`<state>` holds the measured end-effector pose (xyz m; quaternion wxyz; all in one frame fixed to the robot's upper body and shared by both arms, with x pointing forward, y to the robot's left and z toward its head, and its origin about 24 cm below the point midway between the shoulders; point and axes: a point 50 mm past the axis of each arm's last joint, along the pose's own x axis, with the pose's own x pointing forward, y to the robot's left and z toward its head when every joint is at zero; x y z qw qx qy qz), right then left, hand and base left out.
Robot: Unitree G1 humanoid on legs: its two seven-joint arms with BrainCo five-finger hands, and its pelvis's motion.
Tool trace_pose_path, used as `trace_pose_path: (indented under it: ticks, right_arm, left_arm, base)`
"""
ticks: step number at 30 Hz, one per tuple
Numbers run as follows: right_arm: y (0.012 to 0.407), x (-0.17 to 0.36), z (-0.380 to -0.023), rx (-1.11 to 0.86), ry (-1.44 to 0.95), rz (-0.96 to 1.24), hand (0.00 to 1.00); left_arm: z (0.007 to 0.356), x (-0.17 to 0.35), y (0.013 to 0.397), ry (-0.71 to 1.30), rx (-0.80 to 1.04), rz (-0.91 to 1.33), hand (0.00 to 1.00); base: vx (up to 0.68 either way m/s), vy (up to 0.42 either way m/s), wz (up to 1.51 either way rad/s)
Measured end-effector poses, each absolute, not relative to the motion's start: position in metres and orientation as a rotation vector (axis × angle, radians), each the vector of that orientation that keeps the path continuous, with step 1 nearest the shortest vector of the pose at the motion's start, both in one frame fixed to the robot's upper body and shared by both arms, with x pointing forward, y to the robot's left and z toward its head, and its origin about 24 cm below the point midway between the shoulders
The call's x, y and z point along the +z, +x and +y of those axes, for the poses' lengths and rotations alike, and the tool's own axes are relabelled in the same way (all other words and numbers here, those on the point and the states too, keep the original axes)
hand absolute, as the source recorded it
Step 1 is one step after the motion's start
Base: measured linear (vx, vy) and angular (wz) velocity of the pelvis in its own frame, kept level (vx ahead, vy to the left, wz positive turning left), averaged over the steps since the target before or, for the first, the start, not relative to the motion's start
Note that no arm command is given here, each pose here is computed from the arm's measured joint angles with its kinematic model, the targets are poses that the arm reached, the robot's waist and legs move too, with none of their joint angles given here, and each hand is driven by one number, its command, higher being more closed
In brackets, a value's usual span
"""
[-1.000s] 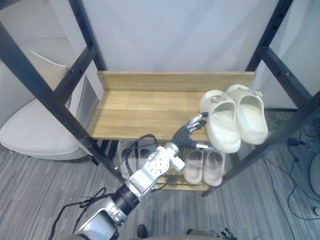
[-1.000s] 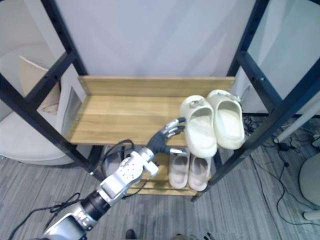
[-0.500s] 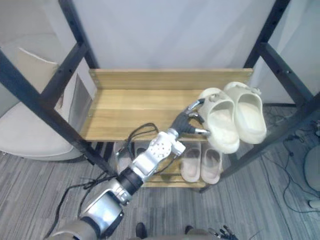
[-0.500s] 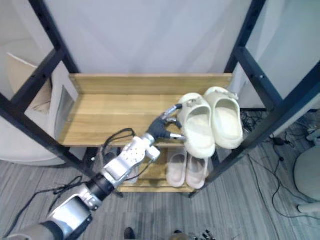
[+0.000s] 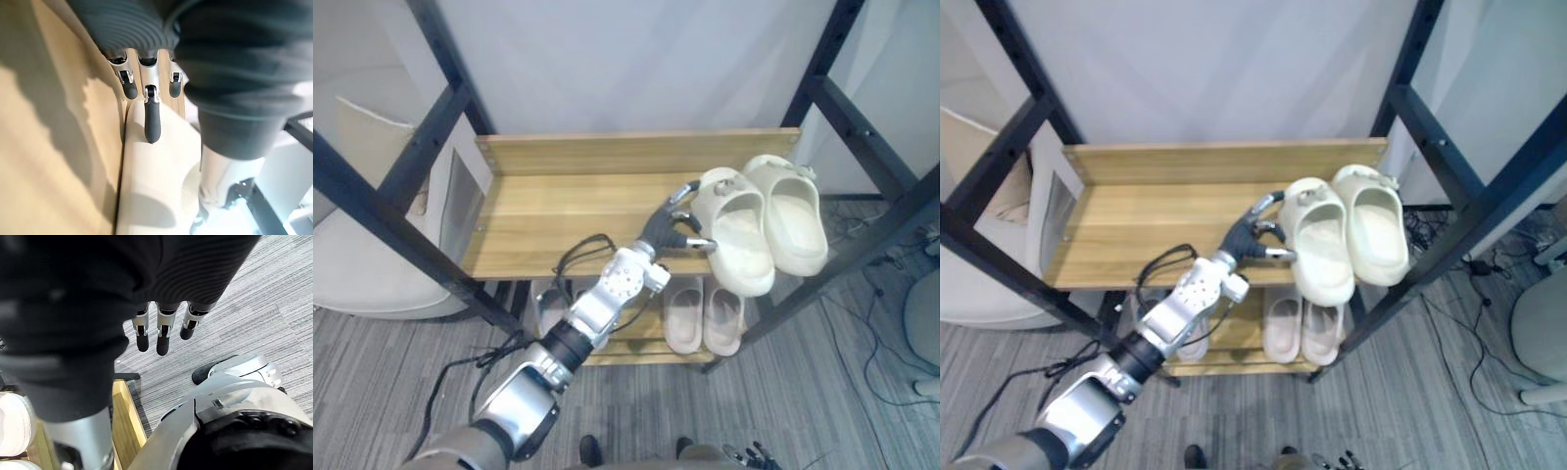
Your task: Organize the slippers on the shoe rack
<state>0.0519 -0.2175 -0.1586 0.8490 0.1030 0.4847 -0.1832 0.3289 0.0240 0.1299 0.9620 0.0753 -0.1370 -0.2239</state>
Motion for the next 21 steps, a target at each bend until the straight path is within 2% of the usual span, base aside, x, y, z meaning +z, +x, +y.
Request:
trace_pose_path:
  ticks: [8, 15, 17, 21]
  right_arm:
    - [0.052, -0.158, -0.219, -0.372, 0.220, 1.019, 0.00]
    - [0.043, -0.158, -0.224, -0.375, 0.208, 1.036, 0.00]
    - [0.041, -0.158, -0.226, -0.378, 0.203, 1.042, 0.00]
    - [0.035, -0.158, -0.230, -0.384, 0.192, 1.054, 0.00]
  left_arm:
    - [0.066, 0.174, 0.321, 0.056, -0.317, -0.477, 0.00]
    - [0.068, 0.180, 0.294, -0.026, -0.334, -0.547, 0.00]
    - [0.060, 0.186, 0.282, -0.063, -0.398, -0.589, 0.00]
    - [0.026, 0.182, 0.257, -0.178, -0.681, -0.559, 0.00]
  base:
    - [0.00, 0.000, 0.00]
    - [-0.05, -0.006, 0.05]
    - [-0.02, -0.004, 0.09]
    - [0.01, -0.001, 0.07]
